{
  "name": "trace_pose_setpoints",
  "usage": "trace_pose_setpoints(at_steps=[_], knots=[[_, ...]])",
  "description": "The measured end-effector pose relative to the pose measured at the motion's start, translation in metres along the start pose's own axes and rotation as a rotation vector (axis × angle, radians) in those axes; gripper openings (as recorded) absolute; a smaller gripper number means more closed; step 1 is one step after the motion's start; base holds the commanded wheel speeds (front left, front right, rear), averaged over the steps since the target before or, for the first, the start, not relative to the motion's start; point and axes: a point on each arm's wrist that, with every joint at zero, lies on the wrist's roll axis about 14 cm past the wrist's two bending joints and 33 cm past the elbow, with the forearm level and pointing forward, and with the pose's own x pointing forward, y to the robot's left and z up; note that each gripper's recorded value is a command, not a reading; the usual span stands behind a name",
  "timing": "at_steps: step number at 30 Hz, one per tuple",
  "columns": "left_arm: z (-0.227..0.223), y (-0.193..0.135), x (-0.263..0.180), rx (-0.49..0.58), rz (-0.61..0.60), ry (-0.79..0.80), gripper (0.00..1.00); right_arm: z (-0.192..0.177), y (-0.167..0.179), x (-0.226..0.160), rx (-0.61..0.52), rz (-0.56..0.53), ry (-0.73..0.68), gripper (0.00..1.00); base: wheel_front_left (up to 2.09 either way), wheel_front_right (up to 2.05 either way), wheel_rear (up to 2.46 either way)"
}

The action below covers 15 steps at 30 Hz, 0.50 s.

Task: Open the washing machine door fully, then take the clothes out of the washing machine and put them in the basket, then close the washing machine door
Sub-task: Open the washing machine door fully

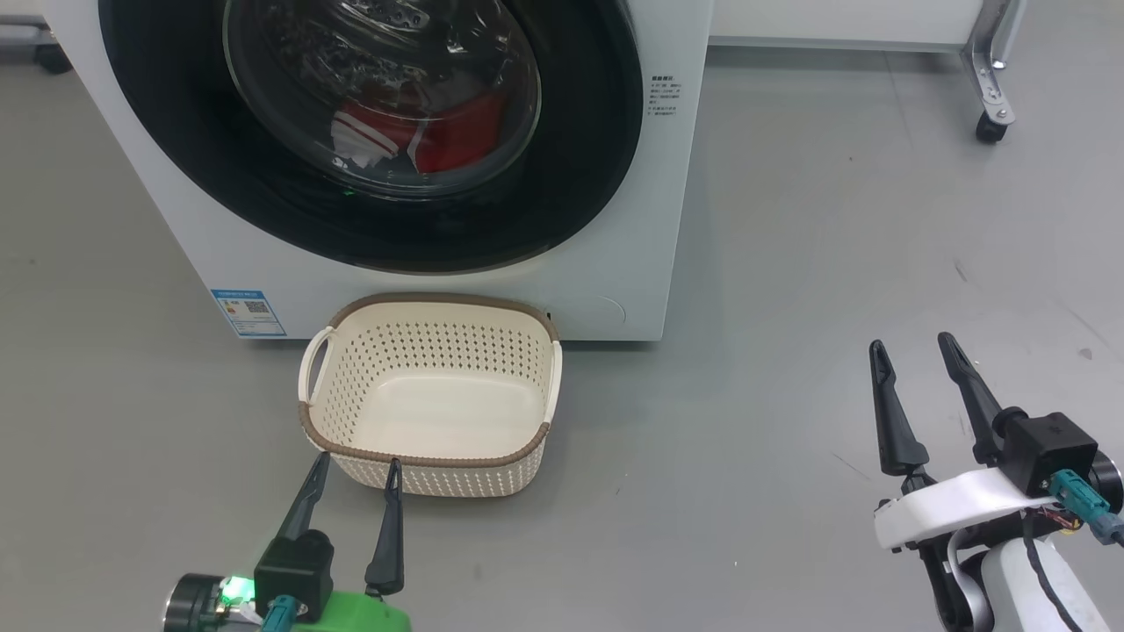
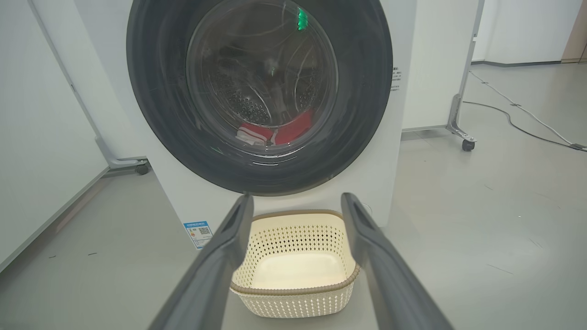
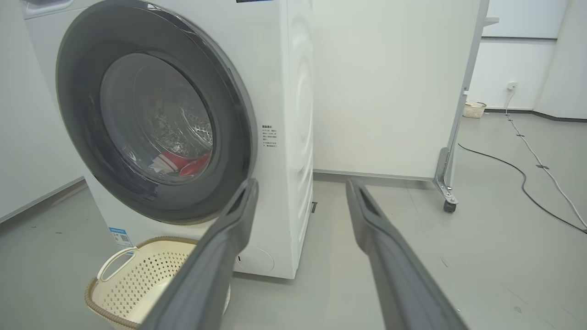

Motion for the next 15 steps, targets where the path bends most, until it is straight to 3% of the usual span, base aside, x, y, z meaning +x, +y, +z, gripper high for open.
trace_pose_setpoints(at_steps=[14,15], knots=[[-0.003,-0.01,0.021,-0.022,-0.034,0.008,1.0,0.014,-0.005,0.05,0.006,0.066,-0.055,1.0,0.0,0.0,0.0],[-0.004,-0.01,0.022,-0.023,-0.036,0.01,1.0,0.017,-0.005,0.056,0.013,0.072,-0.066,0.93,0.0,0.0,0.0]])
